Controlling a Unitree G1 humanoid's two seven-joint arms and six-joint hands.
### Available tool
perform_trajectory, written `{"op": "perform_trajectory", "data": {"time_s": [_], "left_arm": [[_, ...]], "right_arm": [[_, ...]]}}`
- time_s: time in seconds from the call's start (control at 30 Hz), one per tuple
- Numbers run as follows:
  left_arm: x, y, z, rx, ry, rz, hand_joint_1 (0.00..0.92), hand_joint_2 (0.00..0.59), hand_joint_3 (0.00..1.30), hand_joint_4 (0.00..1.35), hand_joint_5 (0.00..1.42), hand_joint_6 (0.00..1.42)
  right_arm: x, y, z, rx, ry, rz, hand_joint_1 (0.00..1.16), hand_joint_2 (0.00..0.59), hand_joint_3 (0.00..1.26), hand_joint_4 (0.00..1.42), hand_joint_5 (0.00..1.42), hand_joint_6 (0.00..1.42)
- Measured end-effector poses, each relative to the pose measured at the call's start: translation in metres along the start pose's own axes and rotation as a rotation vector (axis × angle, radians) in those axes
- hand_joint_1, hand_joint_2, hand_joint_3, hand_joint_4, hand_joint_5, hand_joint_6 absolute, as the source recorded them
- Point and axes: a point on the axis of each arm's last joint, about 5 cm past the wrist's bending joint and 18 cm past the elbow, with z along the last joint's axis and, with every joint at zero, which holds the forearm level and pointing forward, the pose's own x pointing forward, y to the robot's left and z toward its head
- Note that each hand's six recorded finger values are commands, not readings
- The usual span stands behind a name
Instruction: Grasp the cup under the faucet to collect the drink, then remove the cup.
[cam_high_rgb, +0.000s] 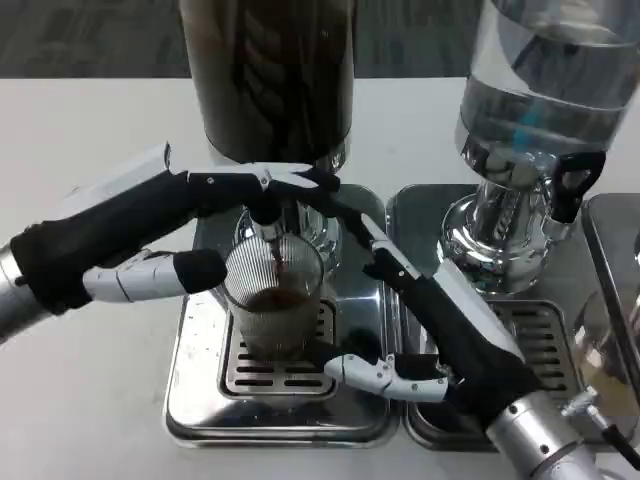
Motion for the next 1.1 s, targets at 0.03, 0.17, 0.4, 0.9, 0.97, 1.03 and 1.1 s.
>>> {"op": "perform_trajectory", "data": {"time_s": [0.03,0.17,0.4,0.9,0.97,1.03,1.1], "left_arm": [[0.0,0.0,0.0001,0.001,0.0,0.001,0.0,0.08,0.33,0.16,0.2,0.12],[-0.001,0.001,0.001,0.006,0.004,-0.001,0.0,0.081,0.33,0.15,0.21,0.12],[-0.002,0.003,0.0022,0.013,0.008,-0.002,0.0,0.077,0.32,0.15,0.21,0.12],[-0.005,0.001,0.0037,0.017,0.012,0.008,0.0,0.079,0.28,0.13,0.21,0.14],[-0.006,0.002,0.0039,0.018,0.013,0.013,0.0,0.079,0.28,0.13,0.21,0.14],[-0.006,0.002,0.0043,0.022,0.015,0.021,0.0,0.074,0.27,0.13,0.21,0.14],[-0.007,0.003,0.0049,0.029,0.019,0.023,0.0,0.075,0.27,0.13,0.21,0.14]], "right_arm": [[0.001,0.0011,-0.0002,-0.002,0.0,0.006,0.71,0.178,0.0,0.0,0.0,0.1],[0.005,0.0045,-0.0012,-0.004,-0.006,0.016,0.75,0.169,0.0,0.0,0.0,0.1],[0.009,0.0073,-0.0037,0.001,-0.009,0.013,0.81,0.17,0.0,0.0,0.0,0.1],[0.023,0.0119,-0.002,-0.012,-0.041,0.015,0.87,0.162,0.0,0.0,0.0,0.1],[0.024,0.0144,-0.003,-0.008,-0.035,0.019,0.89,0.158,0.0,0.0,0.0,0.1],[0.024,0.016,-0.0033,-0.01,-0.033,0.026,0.89,0.156,0.0,0.0,0.0,0.1],[0.025,0.0161,-0.003,-0.012,-0.035,0.028,0.89,0.156,0.0,0.0,0.0,0.1]]}}
